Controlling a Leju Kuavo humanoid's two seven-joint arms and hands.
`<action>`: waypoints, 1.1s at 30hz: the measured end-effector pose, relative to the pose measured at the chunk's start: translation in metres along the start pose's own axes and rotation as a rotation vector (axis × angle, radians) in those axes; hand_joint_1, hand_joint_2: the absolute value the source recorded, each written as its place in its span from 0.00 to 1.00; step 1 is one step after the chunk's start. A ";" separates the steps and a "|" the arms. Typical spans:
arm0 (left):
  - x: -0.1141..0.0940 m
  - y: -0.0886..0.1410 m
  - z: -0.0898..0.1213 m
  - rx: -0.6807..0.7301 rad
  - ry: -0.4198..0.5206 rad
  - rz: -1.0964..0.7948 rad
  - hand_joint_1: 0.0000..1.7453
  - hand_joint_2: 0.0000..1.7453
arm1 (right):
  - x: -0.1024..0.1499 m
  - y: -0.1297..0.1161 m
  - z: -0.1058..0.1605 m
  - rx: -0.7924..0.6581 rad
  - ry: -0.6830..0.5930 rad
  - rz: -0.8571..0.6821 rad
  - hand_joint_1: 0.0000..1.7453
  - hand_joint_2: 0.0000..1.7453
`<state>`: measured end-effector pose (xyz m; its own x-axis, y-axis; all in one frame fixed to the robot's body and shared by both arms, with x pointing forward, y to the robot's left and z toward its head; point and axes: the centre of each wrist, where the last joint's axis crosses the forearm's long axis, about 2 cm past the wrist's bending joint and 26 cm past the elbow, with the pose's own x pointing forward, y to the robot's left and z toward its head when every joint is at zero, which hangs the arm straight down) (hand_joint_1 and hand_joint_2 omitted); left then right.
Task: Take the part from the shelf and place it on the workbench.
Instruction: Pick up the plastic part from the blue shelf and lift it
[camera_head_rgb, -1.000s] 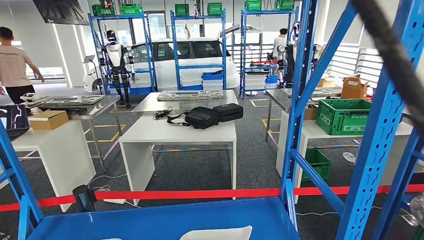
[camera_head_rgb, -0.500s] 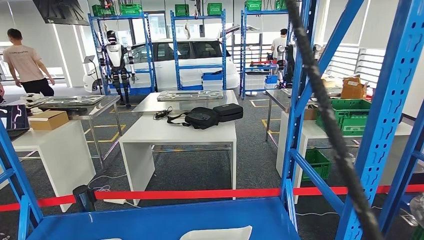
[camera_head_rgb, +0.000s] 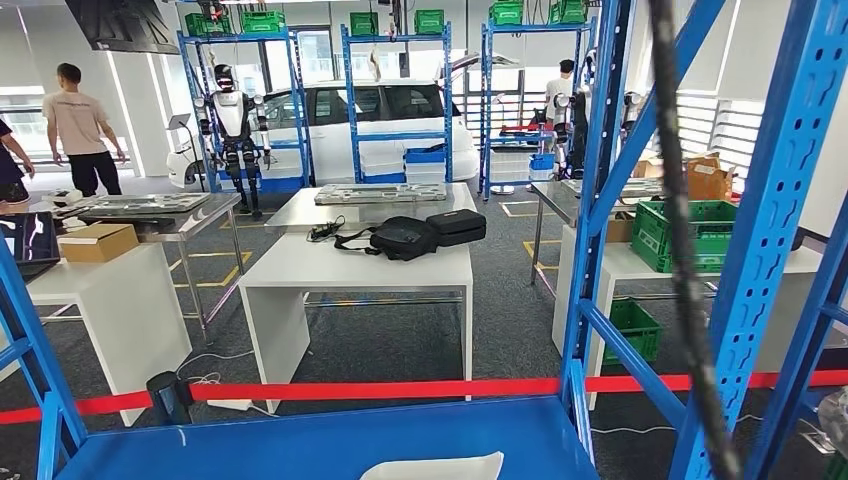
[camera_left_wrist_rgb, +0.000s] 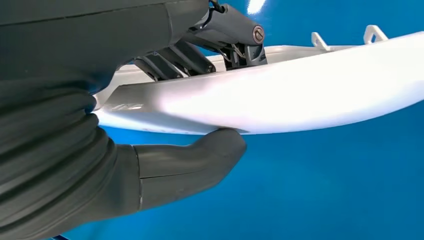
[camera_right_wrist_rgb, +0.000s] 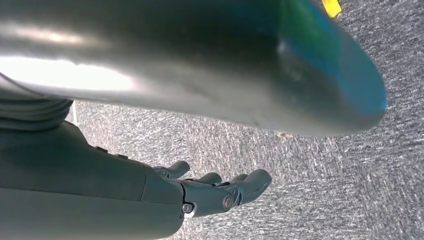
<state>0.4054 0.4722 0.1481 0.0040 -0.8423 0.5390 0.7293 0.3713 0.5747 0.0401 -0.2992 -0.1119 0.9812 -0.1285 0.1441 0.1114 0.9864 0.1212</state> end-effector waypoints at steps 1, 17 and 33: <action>0.000 -0.001 0.000 0.005 -0.016 -0.001 1.00 1.00 | 0.000 0.000 0.000 0.001 -0.001 0.000 0.00 0.00; 0.025 -0.028 -0.022 0.172 -0.586 0.383 1.00 1.00 | -0.001 0.001 0.000 0.024 0.015 0.028 0.00 0.00; 0.094 -0.012 0.011 0.212 -1.338 0.565 1.00 1.00 | -0.008 0.003 0.000 0.039 0.021 0.066 0.00 0.00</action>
<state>0.3896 0.3931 0.1982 -0.4609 0.3693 0.8070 0.7338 0.6700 0.1124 0.0327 -0.2951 -0.1126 0.9893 -0.0607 0.1325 0.0405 0.9878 0.1502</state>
